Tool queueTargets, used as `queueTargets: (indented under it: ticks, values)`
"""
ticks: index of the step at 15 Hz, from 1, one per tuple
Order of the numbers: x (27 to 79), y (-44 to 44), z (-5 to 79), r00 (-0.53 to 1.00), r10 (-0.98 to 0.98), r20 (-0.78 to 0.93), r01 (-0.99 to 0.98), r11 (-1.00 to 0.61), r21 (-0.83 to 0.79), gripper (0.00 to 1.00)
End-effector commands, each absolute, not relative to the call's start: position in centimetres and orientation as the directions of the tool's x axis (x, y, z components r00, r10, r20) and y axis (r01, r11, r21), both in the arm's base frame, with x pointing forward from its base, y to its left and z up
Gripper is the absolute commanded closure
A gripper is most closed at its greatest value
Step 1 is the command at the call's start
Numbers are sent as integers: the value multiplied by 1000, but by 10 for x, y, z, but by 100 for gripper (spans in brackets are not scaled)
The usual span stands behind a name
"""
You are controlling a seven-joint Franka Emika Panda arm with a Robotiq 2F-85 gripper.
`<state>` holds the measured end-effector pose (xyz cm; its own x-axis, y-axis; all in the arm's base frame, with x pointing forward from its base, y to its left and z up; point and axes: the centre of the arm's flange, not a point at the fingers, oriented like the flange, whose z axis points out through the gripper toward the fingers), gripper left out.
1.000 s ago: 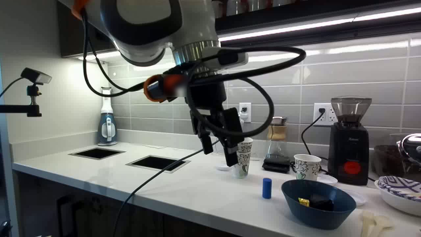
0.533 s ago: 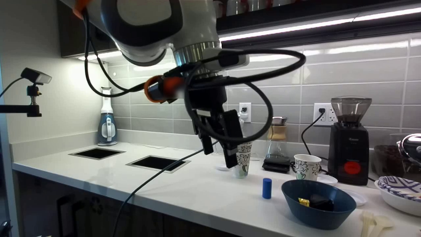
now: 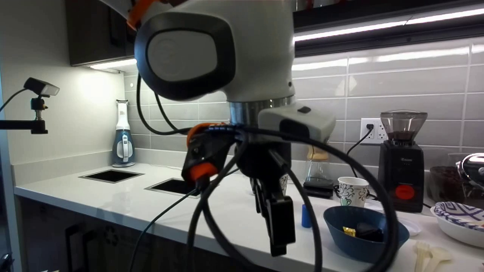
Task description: Open the right drawer fully
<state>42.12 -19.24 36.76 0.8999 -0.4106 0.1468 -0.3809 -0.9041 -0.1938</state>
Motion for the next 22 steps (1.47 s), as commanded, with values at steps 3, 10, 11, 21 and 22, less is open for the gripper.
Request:
queueTargets:
  ticks: [3, 10, 11, 21, 22]
  values:
    - [454, -215, 307, 825, -548, 141, -512, -829, -225, 0]
    - [471, -251, 260, 750, -657, 82, -616, -738, -277, 0]
    - [473, -259, 254, 737, -672, 73, -630, -722, -287, 0]
    - [510, -335, 189, 727, -685, 51, -634, -698, -334, 0]
    - [513, -342, 183, 725, -687, 49, -636, -696, -333, 0]
